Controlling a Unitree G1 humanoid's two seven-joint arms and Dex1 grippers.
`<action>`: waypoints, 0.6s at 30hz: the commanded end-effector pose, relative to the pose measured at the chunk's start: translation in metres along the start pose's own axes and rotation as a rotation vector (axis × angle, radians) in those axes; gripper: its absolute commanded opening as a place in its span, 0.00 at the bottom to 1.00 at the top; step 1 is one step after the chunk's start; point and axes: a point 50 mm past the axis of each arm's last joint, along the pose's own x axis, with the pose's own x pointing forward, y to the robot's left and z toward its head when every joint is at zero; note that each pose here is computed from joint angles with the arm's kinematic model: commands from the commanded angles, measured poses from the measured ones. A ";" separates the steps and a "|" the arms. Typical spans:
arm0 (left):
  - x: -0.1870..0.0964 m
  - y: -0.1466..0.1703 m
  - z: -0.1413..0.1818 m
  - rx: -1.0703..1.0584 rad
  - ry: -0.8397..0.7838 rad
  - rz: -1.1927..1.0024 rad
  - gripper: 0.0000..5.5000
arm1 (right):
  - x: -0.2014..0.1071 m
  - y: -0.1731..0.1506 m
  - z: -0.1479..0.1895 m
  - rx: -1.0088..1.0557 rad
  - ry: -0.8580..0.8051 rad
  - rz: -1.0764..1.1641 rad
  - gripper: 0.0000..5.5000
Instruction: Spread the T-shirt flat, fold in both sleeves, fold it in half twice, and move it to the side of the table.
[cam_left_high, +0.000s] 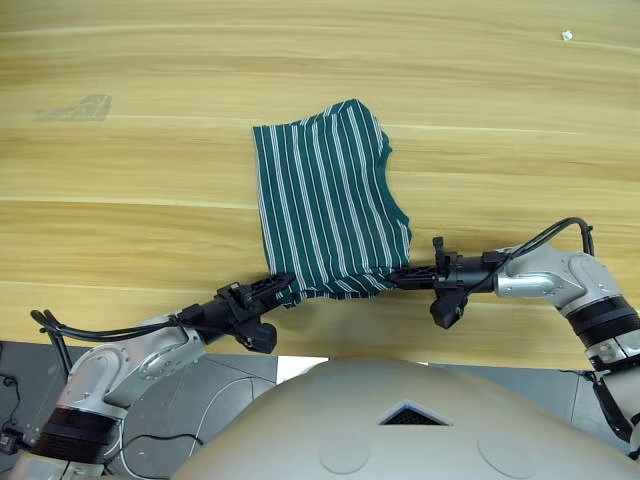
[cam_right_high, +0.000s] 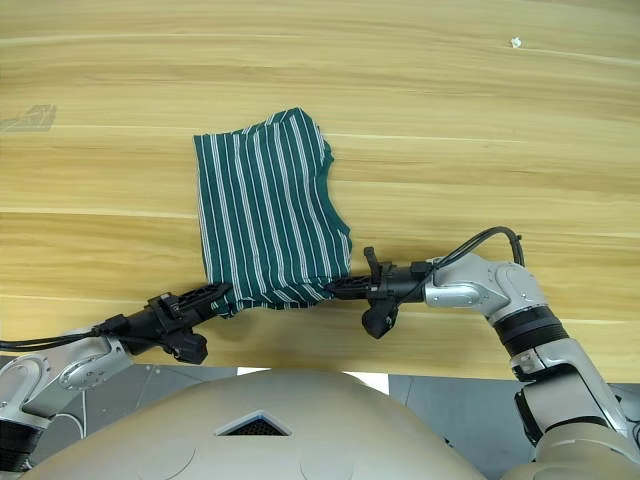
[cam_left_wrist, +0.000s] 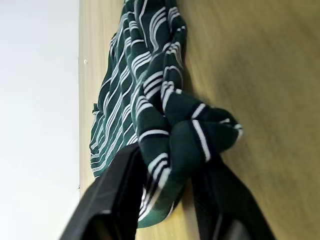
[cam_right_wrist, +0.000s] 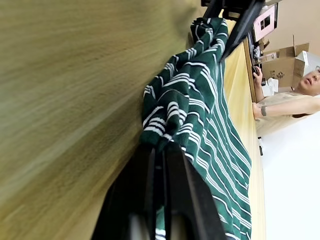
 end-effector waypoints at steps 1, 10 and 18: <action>-0.003 -0.004 0.000 -0.055 0.007 -0.057 0.17 | -0.001 0.000 -0.002 0.135 0.020 -0.004 0.00; -0.023 0.003 0.001 -0.449 0.039 -0.203 0.03 | -0.038 -0.019 0.005 0.832 -0.028 -0.067 0.00; -0.031 0.042 0.042 -0.728 -0.194 -0.237 0.03 | -0.051 -0.024 0.017 0.980 -0.077 -0.033 0.00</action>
